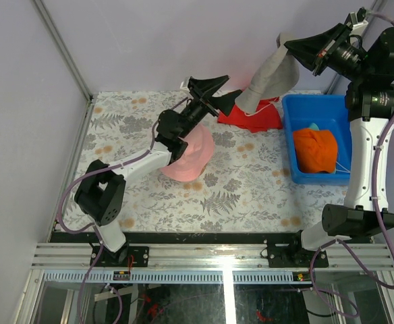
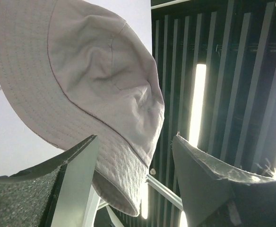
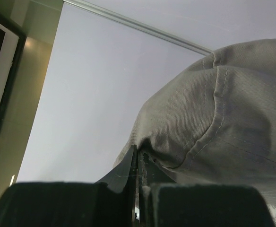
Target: Stack the hats
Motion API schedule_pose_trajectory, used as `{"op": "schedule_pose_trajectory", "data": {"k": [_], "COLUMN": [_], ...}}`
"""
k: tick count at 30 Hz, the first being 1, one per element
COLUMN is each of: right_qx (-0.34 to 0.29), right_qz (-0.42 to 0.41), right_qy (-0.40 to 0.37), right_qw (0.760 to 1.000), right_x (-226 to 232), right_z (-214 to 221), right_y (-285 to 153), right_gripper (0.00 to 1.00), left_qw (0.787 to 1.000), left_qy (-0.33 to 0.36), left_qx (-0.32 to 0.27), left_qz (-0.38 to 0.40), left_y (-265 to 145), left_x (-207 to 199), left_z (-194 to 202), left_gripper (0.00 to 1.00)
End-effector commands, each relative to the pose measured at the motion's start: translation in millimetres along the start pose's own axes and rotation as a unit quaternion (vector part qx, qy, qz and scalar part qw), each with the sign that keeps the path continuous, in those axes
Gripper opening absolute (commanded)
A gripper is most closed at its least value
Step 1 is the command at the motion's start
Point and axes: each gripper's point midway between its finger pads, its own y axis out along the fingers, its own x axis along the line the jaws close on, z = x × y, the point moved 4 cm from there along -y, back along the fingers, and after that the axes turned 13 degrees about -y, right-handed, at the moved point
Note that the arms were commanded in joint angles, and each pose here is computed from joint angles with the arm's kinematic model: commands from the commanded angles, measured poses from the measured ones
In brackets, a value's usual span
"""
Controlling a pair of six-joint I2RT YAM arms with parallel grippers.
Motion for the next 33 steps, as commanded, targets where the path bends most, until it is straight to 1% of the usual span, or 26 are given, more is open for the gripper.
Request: {"op": "schedule_pose_trajectory", "data": {"k": [1, 3, 9, 12, 15, 23, 33], "right_qx": [0.017, 0.018, 0.015, 0.014, 0.014, 0.015, 0.017], "right_qz": [-0.034, -0.035, -0.034, -0.036, -0.035, -0.031, -0.028], "right_qy": [-0.019, -0.019, -0.018, -0.020, -0.019, -0.013, -0.010], "right_qw": [0.999, 0.999, 0.999, 0.999, 0.999, 0.999, 0.999], "right_x": [25.1, 23.3, 20.3, 20.2, 18.4, 11.8, 6.1], "right_z": [13.1, 13.6, 10.5, 8.7, 8.2, 12.1, 14.9], "right_y": [-11.6, -11.3, -8.6, -7.3, -6.5, -7.5, -7.3], "right_gripper": [0.00, 0.00, 0.00, 0.00, 0.00, 0.00, 0.00], "left_qw": [0.996, 0.995, 0.996, 0.996, 0.996, 0.995, 0.994], "left_qy": [-0.091, -0.091, -0.091, -0.092, -0.091, -0.095, -0.105], "left_qx": [0.021, 0.021, -0.014, -0.021, -0.018, 0.009, 0.019], "left_qz": [0.018, 0.017, 0.005, -0.003, -0.010, -0.002, -0.003], "left_y": [5.1, -0.1, -31.6, -39.6, -36.6, -11.8, -4.9], "left_x": [-11.4, -9.6, -3.6, -0.6, 1.7, -0.9, 6.3], "left_z": [14.4, 14.9, 5.1, 4.0, 4.2, 16.4, 22.0], "left_gripper": [0.63, 0.62, 0.61, 0.62, 0.62, 0.62, 0.62]}}
